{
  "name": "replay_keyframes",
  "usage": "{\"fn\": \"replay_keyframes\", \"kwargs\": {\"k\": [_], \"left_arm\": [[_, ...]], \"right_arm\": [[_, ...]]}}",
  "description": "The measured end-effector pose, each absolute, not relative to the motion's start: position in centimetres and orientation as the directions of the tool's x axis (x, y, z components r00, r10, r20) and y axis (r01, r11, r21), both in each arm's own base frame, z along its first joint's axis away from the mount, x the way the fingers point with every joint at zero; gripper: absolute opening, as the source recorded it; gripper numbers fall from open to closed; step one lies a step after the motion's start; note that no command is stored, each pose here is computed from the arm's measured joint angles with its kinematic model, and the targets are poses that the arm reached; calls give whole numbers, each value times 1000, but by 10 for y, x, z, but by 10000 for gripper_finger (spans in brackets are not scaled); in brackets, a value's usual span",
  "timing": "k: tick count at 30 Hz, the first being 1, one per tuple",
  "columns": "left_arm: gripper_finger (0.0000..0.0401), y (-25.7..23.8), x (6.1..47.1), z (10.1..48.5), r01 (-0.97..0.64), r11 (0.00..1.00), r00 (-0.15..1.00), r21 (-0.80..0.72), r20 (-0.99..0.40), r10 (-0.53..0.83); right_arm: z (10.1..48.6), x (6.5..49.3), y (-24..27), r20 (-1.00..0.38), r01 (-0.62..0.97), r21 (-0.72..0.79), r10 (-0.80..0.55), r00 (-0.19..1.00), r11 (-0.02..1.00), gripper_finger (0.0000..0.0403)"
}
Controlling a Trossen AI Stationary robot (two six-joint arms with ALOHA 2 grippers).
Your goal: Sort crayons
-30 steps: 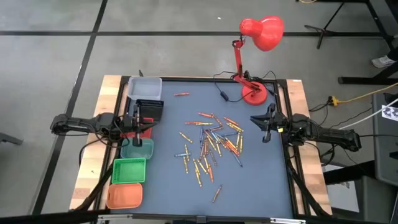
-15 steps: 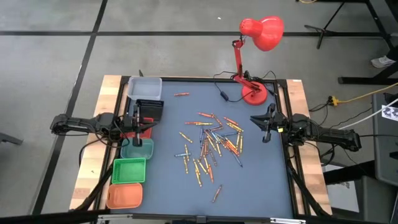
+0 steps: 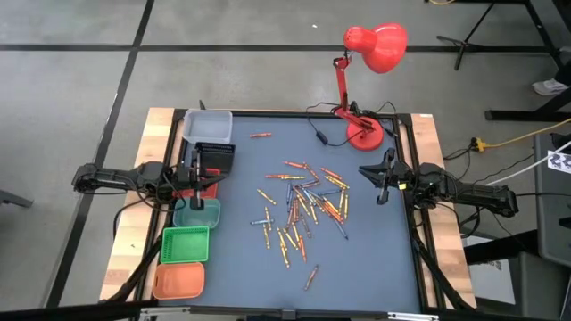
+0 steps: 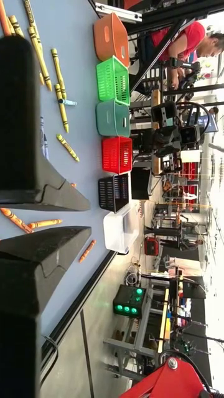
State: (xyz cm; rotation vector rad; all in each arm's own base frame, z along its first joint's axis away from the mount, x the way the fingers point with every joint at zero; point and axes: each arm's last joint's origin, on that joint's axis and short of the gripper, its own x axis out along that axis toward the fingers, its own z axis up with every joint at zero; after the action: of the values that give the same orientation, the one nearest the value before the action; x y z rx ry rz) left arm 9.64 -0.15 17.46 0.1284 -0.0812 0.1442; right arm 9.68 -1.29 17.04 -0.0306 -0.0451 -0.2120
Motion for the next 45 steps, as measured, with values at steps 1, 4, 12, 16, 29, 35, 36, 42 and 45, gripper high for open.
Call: {"fn": "replay_keyframes", "kwargs": {"k": [1, 4, 12, 16, 29, 35, 36, 42, 45], "left_arm": [[0, -2, 96, 175, -148, 981, 986, 122, 90, 138], [0, -2, 96, 175, -149, 981, 986, 121, 90, 138], [0, -1, 96, 175, -152, 981, 986, 120, 94, 141], [0, -1, 96, 177, -162, 980, 982, 115, 113, 149], [0, 1, 94, 185, -240, 964, 957, 114, 194, 216], [0, 1, 94, 185, -239, 965, 957, 104, 193, 216], [0, 1, 94, 185, -239, 965, 957, 104, 193, 216], [0, 1, 94, 185, -240, 965, 957, 104, 193, 217], [0, 1, 94, 185, -240, 965, 957, 104, 192, 217]], "right_arm": [[170, 97, -13, 48, 211, -26, -210, 977, 977, 50], [171, 97, -13, 59, 221, -24, -220, 974, 975, 50], [179, 96, -14, 135, 252, 53, -257, 957, 966, 101], [184, 95, -14, 189, 243, 71, -252, 949, 967, 160], [204, 115, -20, 153, 381, 93, -391, 907, 920, 196], [211, 153, -27, -56, 483, 19, -481, 875, 876, 184], [211, 161, -28, -89, 490, 5, -487, 869, 872, 184], [204, 205, -33, -310, 514, -111, -521, 795, 850, 184], [195, 223, -40, -404, 520, -160, -536, 741, 839, 183]]}}
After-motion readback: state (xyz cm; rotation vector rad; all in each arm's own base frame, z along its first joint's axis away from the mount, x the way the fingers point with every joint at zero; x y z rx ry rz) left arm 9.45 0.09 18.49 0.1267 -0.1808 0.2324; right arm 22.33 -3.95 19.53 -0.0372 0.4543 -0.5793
